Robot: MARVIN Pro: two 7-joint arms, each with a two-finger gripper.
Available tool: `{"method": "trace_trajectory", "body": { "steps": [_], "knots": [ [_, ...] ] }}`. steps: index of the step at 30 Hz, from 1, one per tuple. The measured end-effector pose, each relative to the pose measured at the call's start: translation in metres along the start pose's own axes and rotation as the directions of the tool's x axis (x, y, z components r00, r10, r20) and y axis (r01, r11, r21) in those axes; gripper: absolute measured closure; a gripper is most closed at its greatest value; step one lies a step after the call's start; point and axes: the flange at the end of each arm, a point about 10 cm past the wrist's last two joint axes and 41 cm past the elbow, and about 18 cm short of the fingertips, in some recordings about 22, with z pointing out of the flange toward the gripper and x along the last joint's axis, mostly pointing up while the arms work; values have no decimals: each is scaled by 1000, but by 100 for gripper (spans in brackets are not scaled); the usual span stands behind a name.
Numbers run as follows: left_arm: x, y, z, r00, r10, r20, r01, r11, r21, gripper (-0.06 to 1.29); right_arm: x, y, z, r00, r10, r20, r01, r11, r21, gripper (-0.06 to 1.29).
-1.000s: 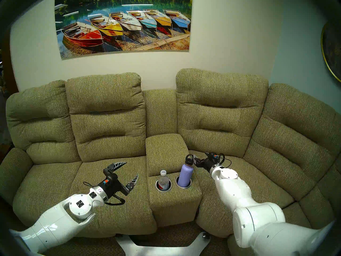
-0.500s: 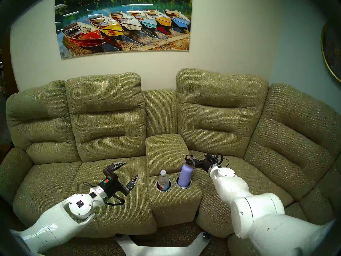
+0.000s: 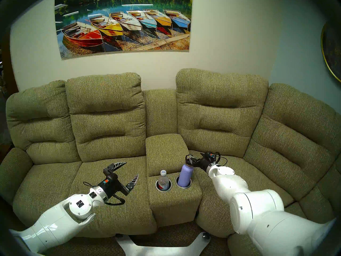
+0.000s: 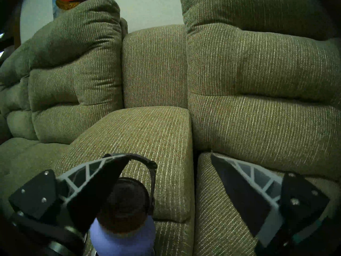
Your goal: Take bottles out of cup holder
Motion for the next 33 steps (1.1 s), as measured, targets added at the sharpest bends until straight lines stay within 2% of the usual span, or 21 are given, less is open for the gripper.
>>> {"method": "trace_trajectory", "body": {
  "steps": [6,10,13,22,33],
  "knots": [
    [0,0,0,1000,0,0,0,1000,0,-2,-6,-1,-2,995,103,15,-103,995,13,0],
    [0,0,0,1000,0,0,0,1000,0,-2,-13,-5,-3,988,147,43,-148,989,29,0],
    [0,0,0,1000,0,0,0,1000,0,-2,-14,-9,-3,986,154,55,-157,987,43,0],
    [0,0,0,1000,0,1,0,1000,0,-2,-15,-22,3,995,80,67,-85,992,90,0],
    [0,0,0,1000,0,1,0,1000,0,-2,-14,-30,10,997,-19,72,13,997,78,0]
  ]
}}
